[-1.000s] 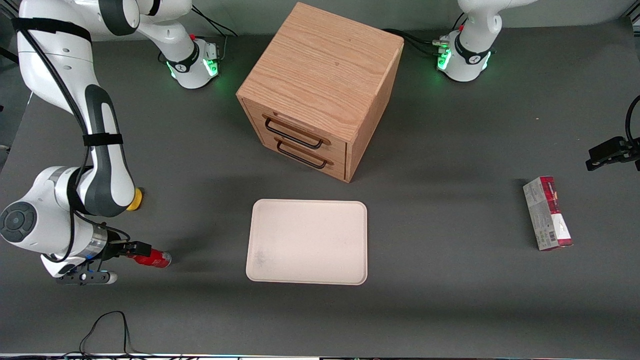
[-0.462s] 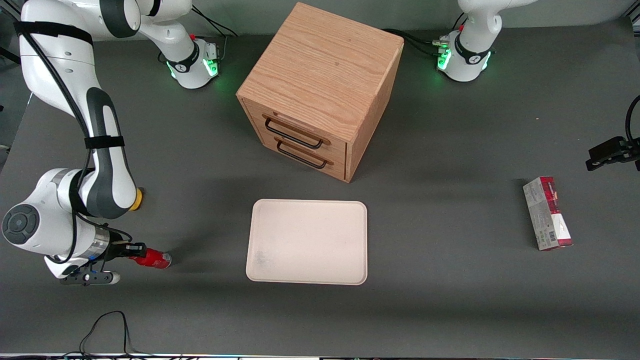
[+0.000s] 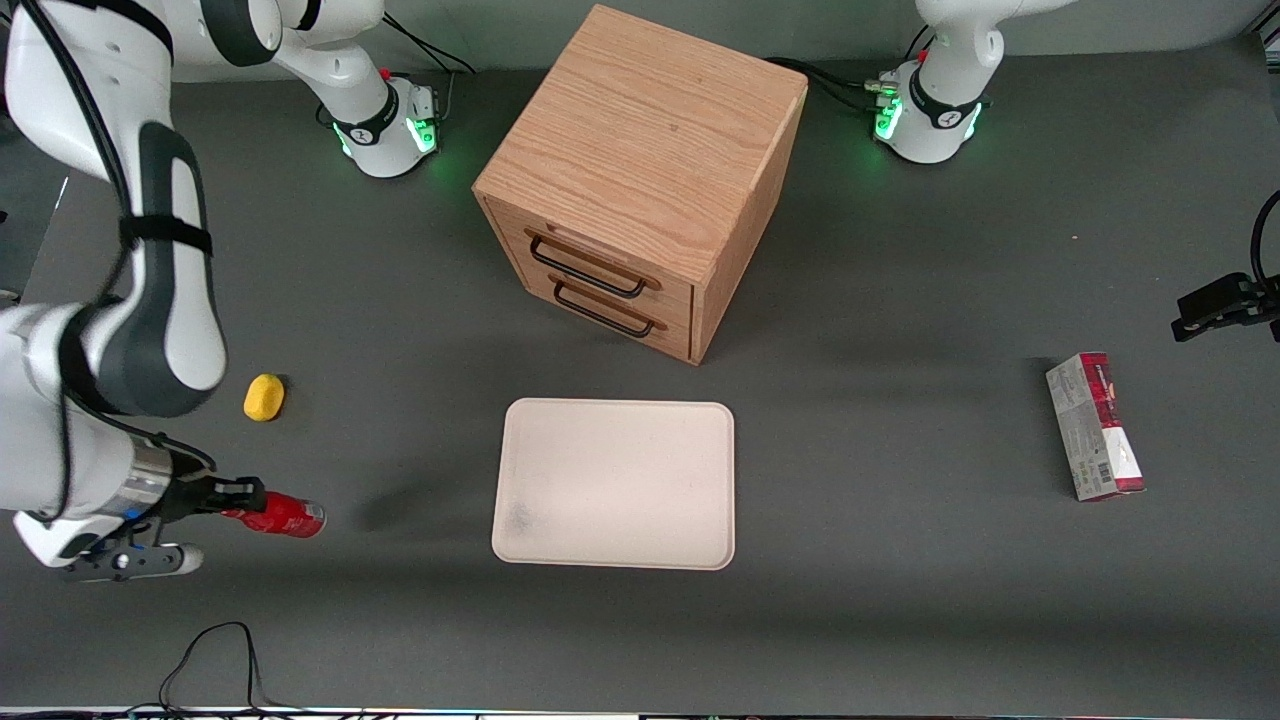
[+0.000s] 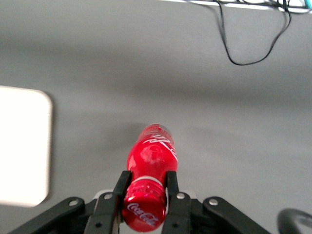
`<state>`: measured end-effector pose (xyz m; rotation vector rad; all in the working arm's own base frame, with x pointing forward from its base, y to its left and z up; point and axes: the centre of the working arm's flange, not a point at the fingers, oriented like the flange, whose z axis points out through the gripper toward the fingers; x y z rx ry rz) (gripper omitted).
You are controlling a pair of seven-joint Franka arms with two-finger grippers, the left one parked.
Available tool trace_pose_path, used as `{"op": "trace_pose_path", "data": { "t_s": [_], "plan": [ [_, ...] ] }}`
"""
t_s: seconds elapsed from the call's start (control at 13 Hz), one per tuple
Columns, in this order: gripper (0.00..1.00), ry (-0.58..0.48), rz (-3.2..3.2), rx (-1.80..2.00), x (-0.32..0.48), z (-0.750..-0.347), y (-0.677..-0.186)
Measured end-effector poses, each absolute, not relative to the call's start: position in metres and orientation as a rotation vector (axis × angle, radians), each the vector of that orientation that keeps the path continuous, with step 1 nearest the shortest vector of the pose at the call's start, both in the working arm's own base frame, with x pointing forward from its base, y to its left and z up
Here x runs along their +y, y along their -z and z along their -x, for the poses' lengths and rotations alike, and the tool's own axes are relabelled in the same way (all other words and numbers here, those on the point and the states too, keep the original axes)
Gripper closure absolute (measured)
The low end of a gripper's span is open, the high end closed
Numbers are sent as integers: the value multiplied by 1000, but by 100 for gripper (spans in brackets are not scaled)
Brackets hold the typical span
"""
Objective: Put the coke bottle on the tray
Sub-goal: 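Lift the bottle and carry it over the cream tray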
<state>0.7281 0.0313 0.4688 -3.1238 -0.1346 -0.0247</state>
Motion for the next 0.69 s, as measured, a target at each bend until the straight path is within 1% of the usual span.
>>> {"op": "trace_pose_path", "data": {
  "t_s": [0.15,0.31,0.46,0.54,0.69],
  "plan": [
    [66,5,3087,-191,71,-716,-515],
    [66,4,3073,-218,128,-705,-532],
    [66,6,3067,-245,201,-693,-526],
    [66,28,3067,-242,234,-689,-518],
    [66,63,3078,-233,281,-690,-483]
  ]
}}
